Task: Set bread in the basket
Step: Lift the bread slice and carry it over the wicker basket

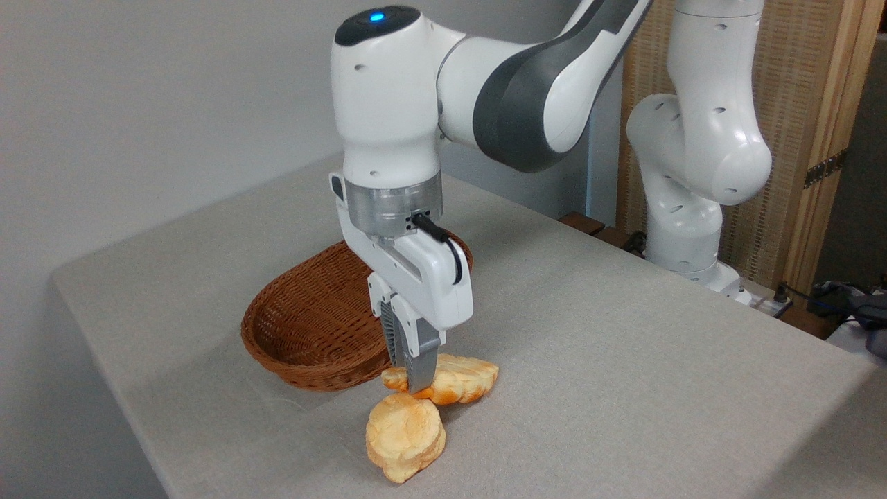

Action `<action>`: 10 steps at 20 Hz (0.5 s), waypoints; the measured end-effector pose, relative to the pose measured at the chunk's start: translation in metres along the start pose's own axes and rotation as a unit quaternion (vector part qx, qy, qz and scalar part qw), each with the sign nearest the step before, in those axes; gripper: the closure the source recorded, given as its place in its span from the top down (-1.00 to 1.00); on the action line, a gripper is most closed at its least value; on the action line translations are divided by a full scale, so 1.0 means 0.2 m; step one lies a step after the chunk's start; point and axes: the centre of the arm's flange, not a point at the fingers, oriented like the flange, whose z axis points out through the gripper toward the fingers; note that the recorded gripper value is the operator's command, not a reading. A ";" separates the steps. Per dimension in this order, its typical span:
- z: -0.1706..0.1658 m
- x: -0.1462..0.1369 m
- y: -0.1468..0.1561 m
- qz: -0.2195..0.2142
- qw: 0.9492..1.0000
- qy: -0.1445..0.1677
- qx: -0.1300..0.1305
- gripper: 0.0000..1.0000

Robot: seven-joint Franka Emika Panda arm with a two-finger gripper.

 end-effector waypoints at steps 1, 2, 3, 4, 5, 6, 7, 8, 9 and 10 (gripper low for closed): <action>-0.03 -0.01 -0.01 -0.002 1.000 0.005 0.003 -0.69; -0.06 -0.02 -0.01 -0.004 1.000 0.009 0.006 -0.66; -0.10 -0.03 -0.02 -0.005 1.000 0.013 0.008 -0.64; -0.14 -0.03 -0.02 -0.006 1.000 0.015 0.009 -0.64; -0.18 -0.03 -0.03 -0.006 1.000 0.016 0.008 -0.63; -0.22 -0.04 -0.03 -0.006 1.000 0.016 0.007 -0.63; -0.26 -0.03 -0.03 -0.006 1.000 0.016 0.006 -0.62; -0.29 -0.03 -0.03 -0.006 1.000 0.019 0.006 -0.60; -0.32 -0.02 -0.03 -0.008 1.000 0.025 0.005 -0.60; -0.36 -0.01 -0.03 -0.010 0.999 0.034 0.004 -0.59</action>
